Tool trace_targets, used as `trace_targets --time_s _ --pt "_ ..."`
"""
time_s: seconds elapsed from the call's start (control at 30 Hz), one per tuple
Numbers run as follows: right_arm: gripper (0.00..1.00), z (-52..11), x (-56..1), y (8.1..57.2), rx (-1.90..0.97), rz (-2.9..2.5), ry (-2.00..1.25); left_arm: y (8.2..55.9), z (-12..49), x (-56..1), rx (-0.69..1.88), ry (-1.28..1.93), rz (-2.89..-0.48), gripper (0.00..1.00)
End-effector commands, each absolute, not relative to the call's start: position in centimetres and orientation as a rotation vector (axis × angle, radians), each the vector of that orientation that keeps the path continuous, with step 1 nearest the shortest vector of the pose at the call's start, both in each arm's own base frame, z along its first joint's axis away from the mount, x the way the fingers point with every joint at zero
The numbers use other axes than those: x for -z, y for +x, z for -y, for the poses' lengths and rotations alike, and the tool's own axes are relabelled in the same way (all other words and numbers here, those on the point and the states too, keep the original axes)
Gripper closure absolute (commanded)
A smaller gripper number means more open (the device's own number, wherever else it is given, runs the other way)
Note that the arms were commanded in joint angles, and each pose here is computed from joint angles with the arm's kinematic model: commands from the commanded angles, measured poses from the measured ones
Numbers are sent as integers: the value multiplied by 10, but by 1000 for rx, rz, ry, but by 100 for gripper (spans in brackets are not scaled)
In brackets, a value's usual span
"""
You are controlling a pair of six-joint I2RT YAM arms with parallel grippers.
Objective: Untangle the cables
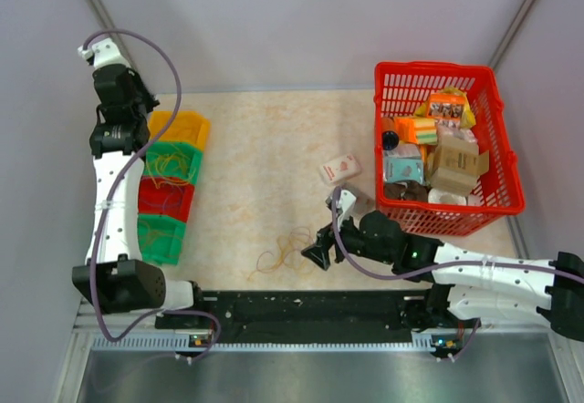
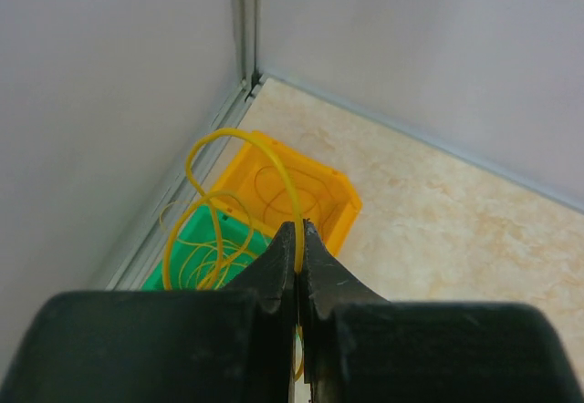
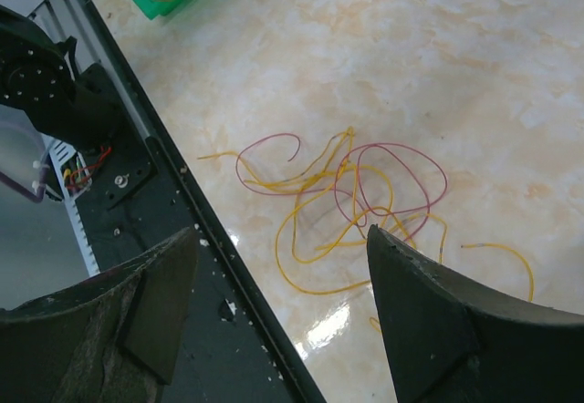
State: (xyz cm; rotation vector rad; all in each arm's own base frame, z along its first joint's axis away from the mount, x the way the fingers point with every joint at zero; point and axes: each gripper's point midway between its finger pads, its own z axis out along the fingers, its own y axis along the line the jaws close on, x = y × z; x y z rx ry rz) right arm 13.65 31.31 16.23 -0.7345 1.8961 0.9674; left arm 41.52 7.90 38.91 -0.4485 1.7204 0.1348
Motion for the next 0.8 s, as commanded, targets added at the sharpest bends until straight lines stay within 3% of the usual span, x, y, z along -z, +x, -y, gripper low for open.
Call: trace_targets --time_s 0.0,0.33,0.77 --pt "26 -318 -167 138 -1013 -1861 -707 430 -92 -395 -93 -490 -1657 100" --pt "26 -320 -153 142 -985 -1871 -731 442 -114 -376 -125 -532 -1685 100" --pt "26 -319 -145 139 -1002 -1885 -735 455 -132 -296 -190 -590 -1815 100"
